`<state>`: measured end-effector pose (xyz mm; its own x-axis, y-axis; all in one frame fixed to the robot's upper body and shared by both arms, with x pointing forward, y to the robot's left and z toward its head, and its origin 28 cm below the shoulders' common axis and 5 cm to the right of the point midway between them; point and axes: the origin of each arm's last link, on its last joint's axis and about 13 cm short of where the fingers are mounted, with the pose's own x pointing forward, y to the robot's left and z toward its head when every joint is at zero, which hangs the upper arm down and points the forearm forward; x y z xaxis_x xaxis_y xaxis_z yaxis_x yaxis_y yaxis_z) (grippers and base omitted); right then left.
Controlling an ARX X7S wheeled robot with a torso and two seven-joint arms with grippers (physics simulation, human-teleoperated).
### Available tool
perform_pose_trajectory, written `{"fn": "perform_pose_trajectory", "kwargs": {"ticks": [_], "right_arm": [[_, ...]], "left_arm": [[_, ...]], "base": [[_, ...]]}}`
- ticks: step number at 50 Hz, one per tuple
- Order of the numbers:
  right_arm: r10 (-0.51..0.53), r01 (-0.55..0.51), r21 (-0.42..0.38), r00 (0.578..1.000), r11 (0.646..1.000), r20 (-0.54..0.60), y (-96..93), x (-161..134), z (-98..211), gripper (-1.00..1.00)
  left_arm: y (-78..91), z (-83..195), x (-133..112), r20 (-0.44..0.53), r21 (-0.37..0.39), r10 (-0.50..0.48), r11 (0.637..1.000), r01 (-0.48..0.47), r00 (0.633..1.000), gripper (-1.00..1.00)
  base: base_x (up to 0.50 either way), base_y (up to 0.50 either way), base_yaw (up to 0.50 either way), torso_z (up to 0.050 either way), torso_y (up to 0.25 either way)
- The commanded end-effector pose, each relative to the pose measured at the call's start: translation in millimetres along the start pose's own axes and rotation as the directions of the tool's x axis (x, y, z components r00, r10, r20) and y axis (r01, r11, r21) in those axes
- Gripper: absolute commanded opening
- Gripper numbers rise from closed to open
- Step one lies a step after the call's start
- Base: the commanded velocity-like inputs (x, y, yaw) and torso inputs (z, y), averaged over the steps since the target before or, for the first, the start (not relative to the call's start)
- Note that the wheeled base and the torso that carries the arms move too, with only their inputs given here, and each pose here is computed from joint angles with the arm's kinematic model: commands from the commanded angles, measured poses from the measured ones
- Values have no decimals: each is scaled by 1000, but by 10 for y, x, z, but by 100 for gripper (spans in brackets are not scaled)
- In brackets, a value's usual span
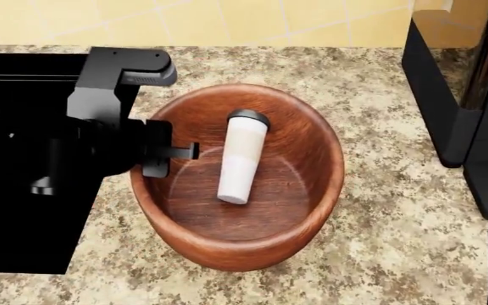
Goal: Place the cup inside the bowl on the dining table and move the bowl to any counter.
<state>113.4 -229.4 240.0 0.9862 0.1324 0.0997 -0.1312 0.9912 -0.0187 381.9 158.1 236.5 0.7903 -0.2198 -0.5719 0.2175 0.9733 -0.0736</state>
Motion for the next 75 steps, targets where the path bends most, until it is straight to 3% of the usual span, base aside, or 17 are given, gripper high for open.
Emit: {"fn": "perform_pose_trajectory", "kwargs": {"ticks": [1,34,35,55,59,62,63,67,68,75], "right_arm": [[-5,5,-8,1000,1000,-8,0,-15,-26,100],[-7,8,20,1000,1000,-24,-8,-34,-166,100],[-6,6,20,1000,1000,-24,-8,-35,-163,100],[13,-13,12,1000,1000,-17,33,36,-80,100],[20,-20,9,1000,1000,5,39,47,-6,100],[0,0,11,999,1000,45,44,70,51,100],[-2,1,22,999,1000,54,47,96,65,100],[-15,14,6,998,1000,55,50,157,114,100],[-28,28,2,998,1000,54,38,174,117,100],[-58,59,-18,998,998,29,23,261,205,100]], "left_arm": [[14,3,81,8,-19,11,1000,-11,1000,-100],[6,-5,99,-22,-2,17,1000,-17,1000,-100],[10,3,93,-21,-2,15,1000,-15,1000,100],[32,148,-95,35,-21,3,1000,-3,999,100],[94,238,-252,125,-33,22,999,-18,992,100],[139,250,-424,242,-53,49,998,-37,969,100],[158,204,-501,314,-26,74,997,-69,947,100],[187,39,-711,346,-23,80,997,-76,935,100],[212,55,-802,365,-62,87,996,-69,927,100],[293,10,-1128,451,-91,108,993,-75,886,100]], "base": [[0,0,0,0,10],[0,0,0,0,0],[0,0,0,0,0],[0,0,0,0,0],[0,0,0,0,0],[0,0,0,0,3],[0,0,0,0,0],[0,0,0,0,0],[0,0,0,0,0],[0,0,0,0,0]]}}
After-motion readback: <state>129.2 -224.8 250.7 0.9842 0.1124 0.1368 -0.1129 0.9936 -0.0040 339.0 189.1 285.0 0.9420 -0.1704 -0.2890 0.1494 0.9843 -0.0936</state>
